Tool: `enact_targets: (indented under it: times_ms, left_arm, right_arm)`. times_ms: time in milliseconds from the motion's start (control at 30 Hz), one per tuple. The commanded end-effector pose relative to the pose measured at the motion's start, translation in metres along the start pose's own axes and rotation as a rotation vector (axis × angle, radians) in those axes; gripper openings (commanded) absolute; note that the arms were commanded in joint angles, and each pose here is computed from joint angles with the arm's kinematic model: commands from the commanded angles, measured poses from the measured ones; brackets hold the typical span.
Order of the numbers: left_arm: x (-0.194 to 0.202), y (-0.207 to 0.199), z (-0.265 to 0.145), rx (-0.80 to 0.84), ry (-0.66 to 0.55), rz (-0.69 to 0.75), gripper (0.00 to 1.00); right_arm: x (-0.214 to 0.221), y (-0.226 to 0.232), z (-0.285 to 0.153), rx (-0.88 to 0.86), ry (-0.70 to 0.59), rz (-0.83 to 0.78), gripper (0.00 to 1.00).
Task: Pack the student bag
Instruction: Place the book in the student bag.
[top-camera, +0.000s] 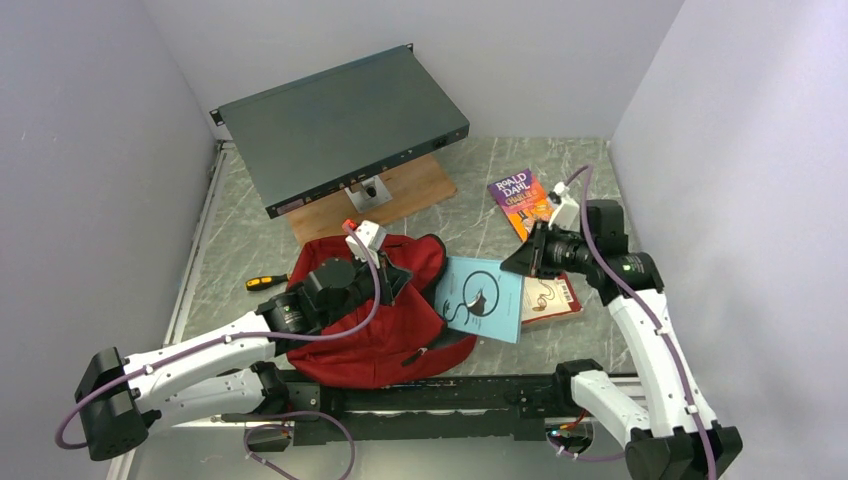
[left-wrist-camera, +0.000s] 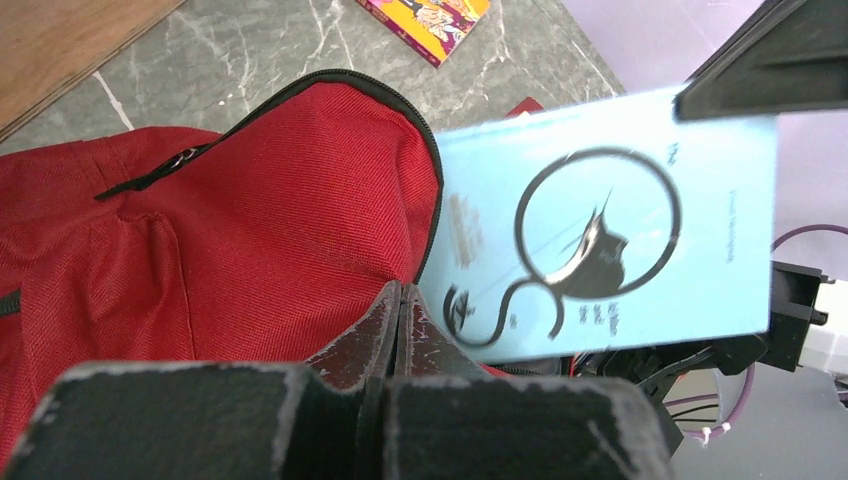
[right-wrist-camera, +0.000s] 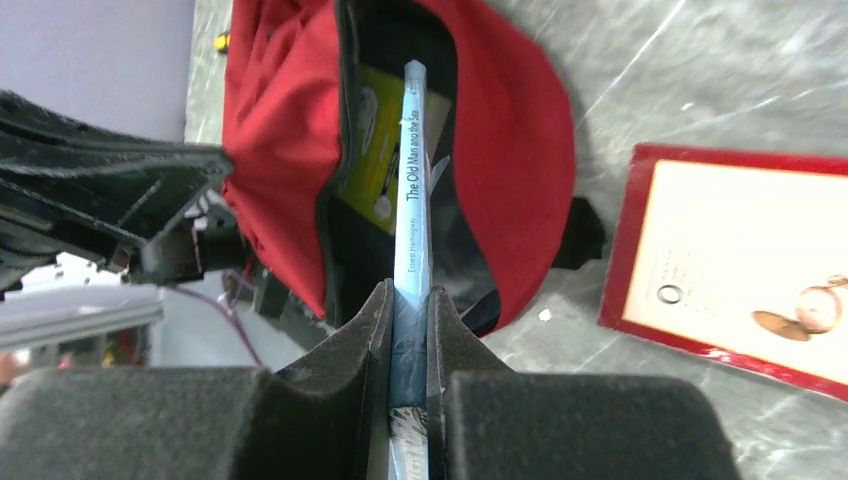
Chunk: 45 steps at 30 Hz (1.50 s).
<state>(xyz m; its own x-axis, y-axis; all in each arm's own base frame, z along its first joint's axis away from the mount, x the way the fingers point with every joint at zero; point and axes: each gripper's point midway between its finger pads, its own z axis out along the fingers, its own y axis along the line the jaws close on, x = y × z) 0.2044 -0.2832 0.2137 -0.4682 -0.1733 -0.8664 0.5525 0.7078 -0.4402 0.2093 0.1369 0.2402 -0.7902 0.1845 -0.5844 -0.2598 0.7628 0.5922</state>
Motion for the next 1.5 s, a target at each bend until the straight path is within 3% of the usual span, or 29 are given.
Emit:
enact_targets:
  times_ms: [0, 133, 533, 967, 1233, 1267, 1333, 1467]
  left_arm:
    - [-0.034, -0.025, -0.003, 0.108, -0.115, 0.005, 0.00]
    - [-0.036, -0.032, -0.002, 0.140, -0.114, 0.010, 0.00]
    - [-0.052, -0.051, -0.007, 0.218, -0.169, -0.038, 0.00]
    - [-0.040, -0.045, -0.004, 0.182, -0.130, -0.094, 0.00]
    - [-0.027, -0.041, 0.001, 0.143, -0.067, -0.149, 0.00]
    - [-0.025, -0.040, 0.000, 0.142, -0.065, -0.160, 0.00]
    - [-0.021, -0.037, 0.000, 0.130, -0.059, -0.179, 0.00]
    - [-0.016, -0.025, -0.002, 0.083, -0.061, -0.192, 0.00]
  right_arm:
    - [0.000, 0.043, 0.008, -0.303, 0.009, 0.021, 0.00]
    - [-0.002, 0.061, 0.024, -0.481, 0.015, 0.118, 0.00]
    - [0.015, 0.094, 0.110, -0.673, 0.083, 0.206, 0.00]
    - [0.038, 0.099, 0.201, -0.681, 0.074, 0.218, 0.00]
    - [0.058, 0.096, 0.246, -0.575, 0.081, 0.157, 0.00]
    - [0.060, 0.092, 0.249, -0.553, 0.090, 0.156, 0.06]
    - [0.066, 0.082, 0.254, -0.497, 0.120, 0.133, 0.30]
    - [0.075, 0.066, 0.253, -0.406, 0.154, 0.095, 0.44]
